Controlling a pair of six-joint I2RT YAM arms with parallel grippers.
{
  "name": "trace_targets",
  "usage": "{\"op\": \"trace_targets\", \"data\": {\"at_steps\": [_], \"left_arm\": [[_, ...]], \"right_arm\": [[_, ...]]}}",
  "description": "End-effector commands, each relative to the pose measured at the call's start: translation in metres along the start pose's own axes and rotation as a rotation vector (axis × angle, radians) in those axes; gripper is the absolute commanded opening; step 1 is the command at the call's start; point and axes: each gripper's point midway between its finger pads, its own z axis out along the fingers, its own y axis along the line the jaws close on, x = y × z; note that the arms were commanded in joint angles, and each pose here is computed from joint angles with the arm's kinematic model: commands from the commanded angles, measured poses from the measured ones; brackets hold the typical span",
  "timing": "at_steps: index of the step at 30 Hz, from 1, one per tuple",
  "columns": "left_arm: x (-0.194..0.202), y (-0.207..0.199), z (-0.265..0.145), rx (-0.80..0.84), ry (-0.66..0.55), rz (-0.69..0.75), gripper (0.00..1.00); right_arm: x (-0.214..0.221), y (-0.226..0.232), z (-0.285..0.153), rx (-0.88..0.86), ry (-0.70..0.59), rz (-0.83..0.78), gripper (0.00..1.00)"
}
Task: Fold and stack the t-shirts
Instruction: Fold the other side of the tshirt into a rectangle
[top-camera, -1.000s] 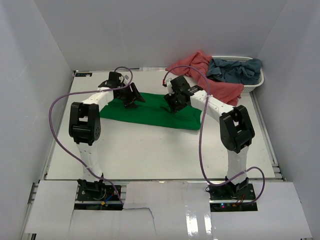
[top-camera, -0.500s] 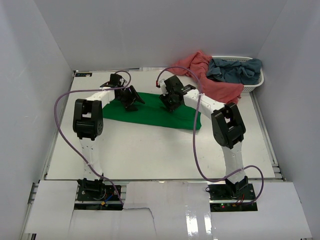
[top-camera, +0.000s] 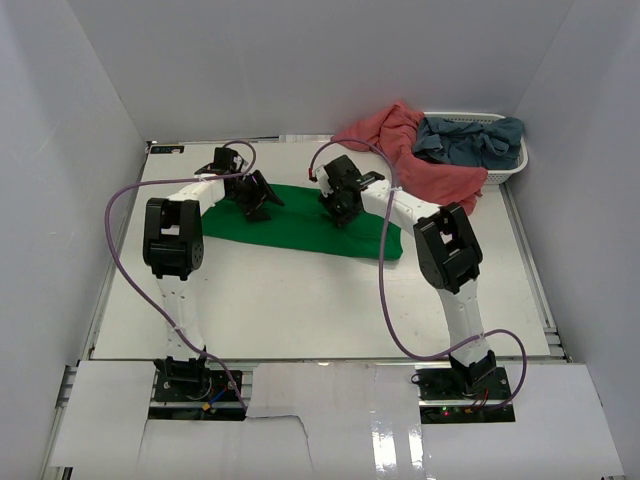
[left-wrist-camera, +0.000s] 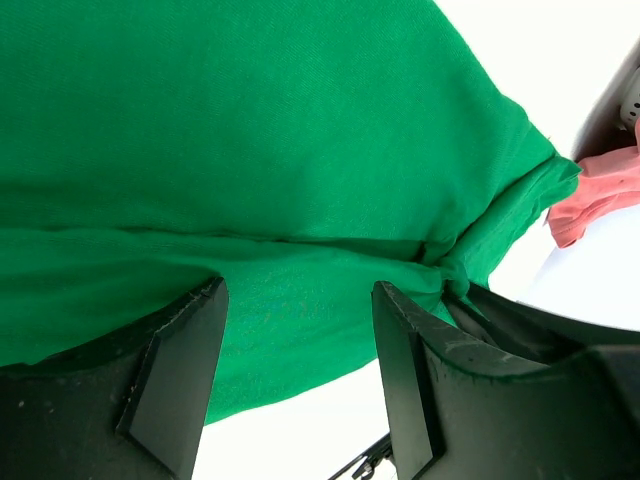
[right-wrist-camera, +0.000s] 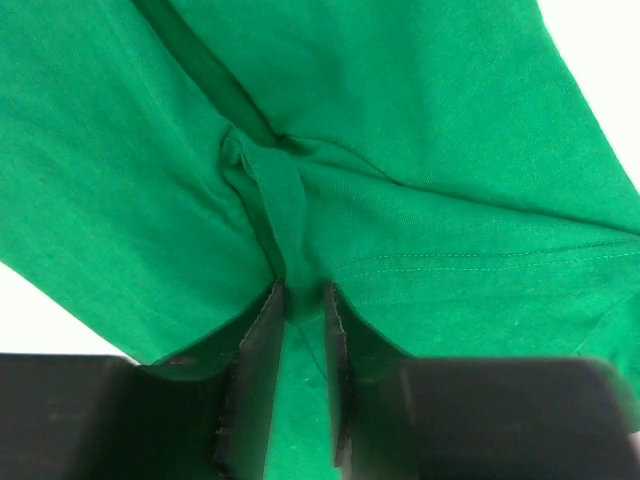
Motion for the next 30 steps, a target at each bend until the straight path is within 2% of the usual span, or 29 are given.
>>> {"op": "trace_targets", "data": {"at_steps": [1,4,14,20,21,23,27,30], "left_arm": [[-0.004,-0.005,-0.01,0.005,-0.018,0.009,0.7],[-0.004,-0.003,-0.011,-0.002,-0.02,0.011,0.7],[-0.003,-0.002,-0.009,0.002,-0.012,0.013,0.7],[0.0,0.0,-0.009,-0.001,-0.003,0.021,0.69],[0.0,0.0,-0.009,-0.003,-0.003,0.02,0.69],[0.0,0.0,-0.01,-0.002,-0.004,0.024,0.69],[0.0,-0.001,-0.01,0.002,-0.003,0.025,0.69],[0.0,-0.001,-0.011,0.002,-0.003,0.026,0.69]], "right_arm": [[-0.017,-0.004,-0.006,0.016,-0.031,-0.006,0.21],[-0.026,-0.007,-0.009,0.028,-0.046,-0.01,0.18],[-0.058,-0.018,-0.01,0.056,-0.079,-0.054,0.2],[-0.078,-0.031,0.009,0.108,-0.117,-0.099,0.26],[-0.081,-0.033,0.011,0.119,-0.127,-0.102,0.32],[-0.082,-0.036,0.013,0.136,-0.149,-0.118,0.35],[-0.103,-0.043,0.008,0.194,-0.3,-0.12,0.53],[-0.109,-0.052,-0.004,0.254,-0.352,-0.094,0.61]]}}
